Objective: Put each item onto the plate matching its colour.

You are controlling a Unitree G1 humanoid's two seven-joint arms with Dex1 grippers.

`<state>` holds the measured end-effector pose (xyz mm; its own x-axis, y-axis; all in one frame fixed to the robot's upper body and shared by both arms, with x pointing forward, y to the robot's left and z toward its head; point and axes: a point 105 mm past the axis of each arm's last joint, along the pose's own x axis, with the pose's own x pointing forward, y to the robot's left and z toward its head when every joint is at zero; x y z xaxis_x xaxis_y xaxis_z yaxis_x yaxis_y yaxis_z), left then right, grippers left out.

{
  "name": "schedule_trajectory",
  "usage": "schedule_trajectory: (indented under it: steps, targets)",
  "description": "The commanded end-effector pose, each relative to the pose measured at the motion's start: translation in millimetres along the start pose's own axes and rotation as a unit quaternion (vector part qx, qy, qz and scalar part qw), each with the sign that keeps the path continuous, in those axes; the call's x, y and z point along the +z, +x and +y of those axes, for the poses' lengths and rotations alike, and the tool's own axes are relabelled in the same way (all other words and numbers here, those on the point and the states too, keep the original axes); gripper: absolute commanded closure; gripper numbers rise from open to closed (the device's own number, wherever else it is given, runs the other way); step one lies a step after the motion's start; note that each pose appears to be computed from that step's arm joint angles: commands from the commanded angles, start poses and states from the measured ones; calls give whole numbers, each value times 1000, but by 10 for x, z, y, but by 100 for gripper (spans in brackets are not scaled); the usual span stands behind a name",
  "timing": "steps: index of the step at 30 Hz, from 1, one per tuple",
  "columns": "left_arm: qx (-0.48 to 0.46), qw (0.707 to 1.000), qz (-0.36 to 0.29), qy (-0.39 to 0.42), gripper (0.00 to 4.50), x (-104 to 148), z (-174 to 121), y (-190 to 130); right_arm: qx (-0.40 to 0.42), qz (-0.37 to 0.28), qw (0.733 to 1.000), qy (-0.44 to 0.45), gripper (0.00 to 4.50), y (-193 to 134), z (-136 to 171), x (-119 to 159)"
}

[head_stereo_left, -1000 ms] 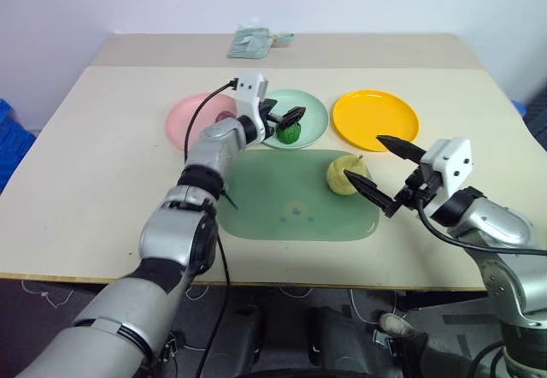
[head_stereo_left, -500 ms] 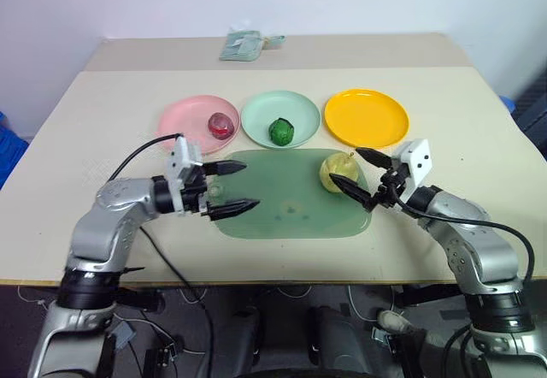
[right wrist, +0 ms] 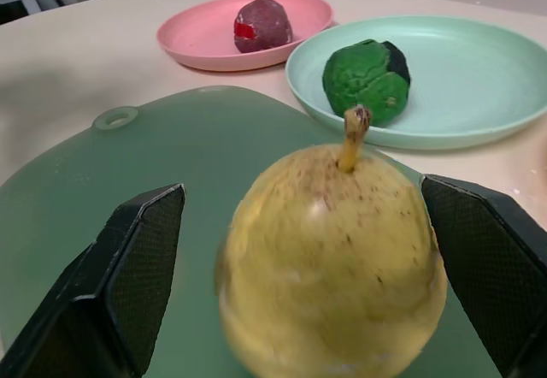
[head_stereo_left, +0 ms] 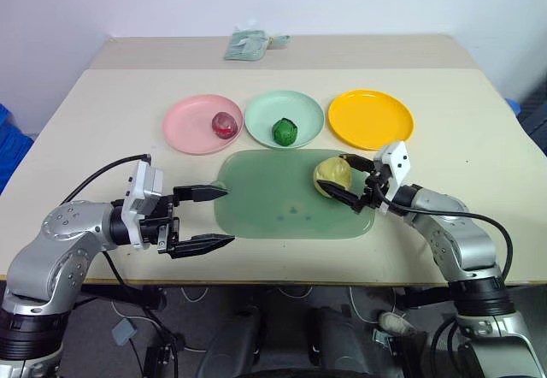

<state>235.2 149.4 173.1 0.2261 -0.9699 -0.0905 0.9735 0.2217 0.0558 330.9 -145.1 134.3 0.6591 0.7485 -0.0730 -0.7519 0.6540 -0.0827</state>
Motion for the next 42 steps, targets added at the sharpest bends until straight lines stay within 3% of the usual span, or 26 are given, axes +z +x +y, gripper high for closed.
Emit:
schedule_trajectory:
  steps: [1,3,9,12,17,23,28,29,32,36,42]
  targets:
    - [0,999,-18,28,0,132,-47,40,3,-18,1000,-15,133,27,-1,99]
    - [9,999,-22,29,0,143,-23,37,-4,-23,999,-24,212,33,-35,140]
    - [36,998,-34,45,0,223,10,47,-27,-75,996,-38,212,67,-290,519]
    - [58,996,-40,53,0,251,25,40,-78,-105,990,-56,212,162,-672,796]
    - [87,993,-49,58,0,256,2,66,-176,-106,975,-84,212,286,-1218,970]
    - [134,988,-48,67,0,243,13,38,-269,-47,960,-67,212,376,-1506,767]
    - [177,982,-42,55,0,221,40,-19,-295,-2,954,-42,212,402,-1521,487]
    - [183,981,-42,53,0,218,42,-27,-296,1,954,-39,117,406,-1518,461]
    - [208,976,-38,56,0,200,79,-48,-296,0,955,-37,4,402,-1516,451]
    - [255,965,8,62,0,68,198,-86,-308,-19,950,-42,4,328,-1571,538]
    - [308,949,-46,42,0,-20,381,-132,-292,-75,950,-82,4,115,-1617,797]
